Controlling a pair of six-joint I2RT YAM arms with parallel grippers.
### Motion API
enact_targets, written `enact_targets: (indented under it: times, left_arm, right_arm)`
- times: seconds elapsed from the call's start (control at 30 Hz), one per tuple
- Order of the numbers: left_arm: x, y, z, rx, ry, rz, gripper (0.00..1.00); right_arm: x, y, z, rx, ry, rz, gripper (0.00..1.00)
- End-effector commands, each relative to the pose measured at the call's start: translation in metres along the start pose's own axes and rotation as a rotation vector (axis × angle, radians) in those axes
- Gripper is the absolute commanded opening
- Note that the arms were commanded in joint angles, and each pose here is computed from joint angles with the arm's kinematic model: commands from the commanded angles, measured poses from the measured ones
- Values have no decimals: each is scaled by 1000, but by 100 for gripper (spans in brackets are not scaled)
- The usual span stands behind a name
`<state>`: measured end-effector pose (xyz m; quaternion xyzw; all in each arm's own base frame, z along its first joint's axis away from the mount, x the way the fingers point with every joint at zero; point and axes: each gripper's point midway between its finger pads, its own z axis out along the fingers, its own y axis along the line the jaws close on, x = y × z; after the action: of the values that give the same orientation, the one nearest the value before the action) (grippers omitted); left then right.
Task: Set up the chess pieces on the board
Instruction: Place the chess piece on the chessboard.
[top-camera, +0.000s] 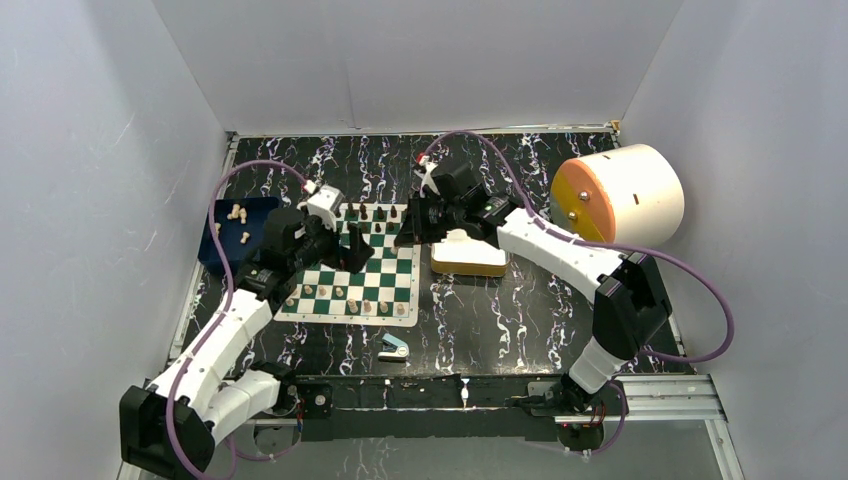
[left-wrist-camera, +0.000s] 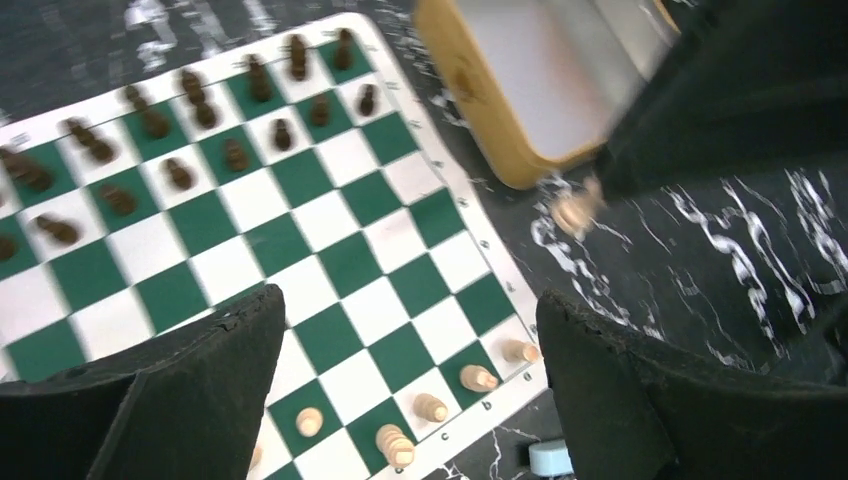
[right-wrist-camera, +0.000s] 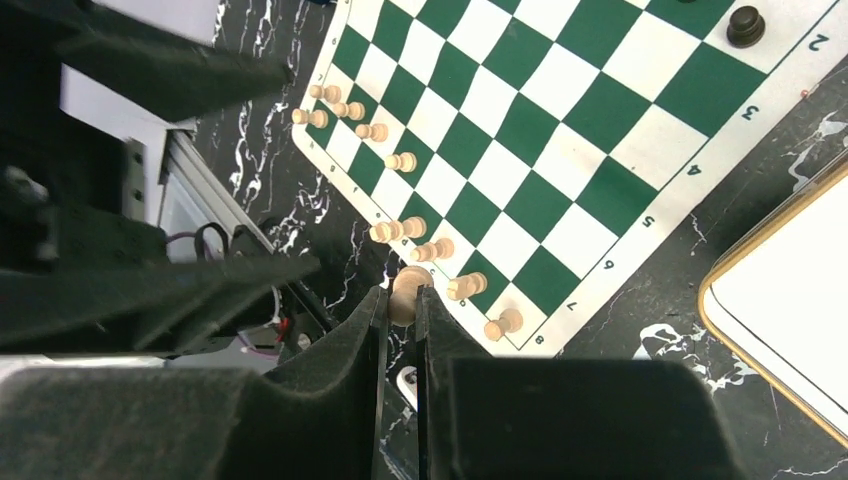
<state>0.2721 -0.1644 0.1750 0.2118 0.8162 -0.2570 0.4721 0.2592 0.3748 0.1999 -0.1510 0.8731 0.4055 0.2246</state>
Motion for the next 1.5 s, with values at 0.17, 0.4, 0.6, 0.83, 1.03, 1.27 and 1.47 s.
enact_targets:
  times: [0.17, 0.4, 0.6, 0.83, 1.03, 1.27, 1.47]
  left_arm:
    - [-57, 83, -36, -527, -17, -288, 94]
    - [-48, 128, -37, -526, 73, -594, 96]
    - [-28, 177, -60, -766, 60, -718, 95]
    - [-11, 188, -64, -816, 90, -697, 94]
    - [-6, 167, -52, -666, 96, -663, 90]
    - [-7, 153, -50, -592, 92, -658, 87]
    - [-6, 147, -43, -542, 116, -671, 86]
  right_arm:
    - [5, 24, 32, 14, -76, -262, 14]
    - [16, 35, 56, 55, -130, -470, 13]
    - [30, 11, 72, 187, -52, -501, 14]
    - [50, -22, 68, 302, 6, -498, 14]
    - [73, -42, 70, 343, 83, -467, 14]
    - [88, -57, 72, 413, 142, -434, 14]
    - [95, -64, 73, 422, 151, -402, 14]
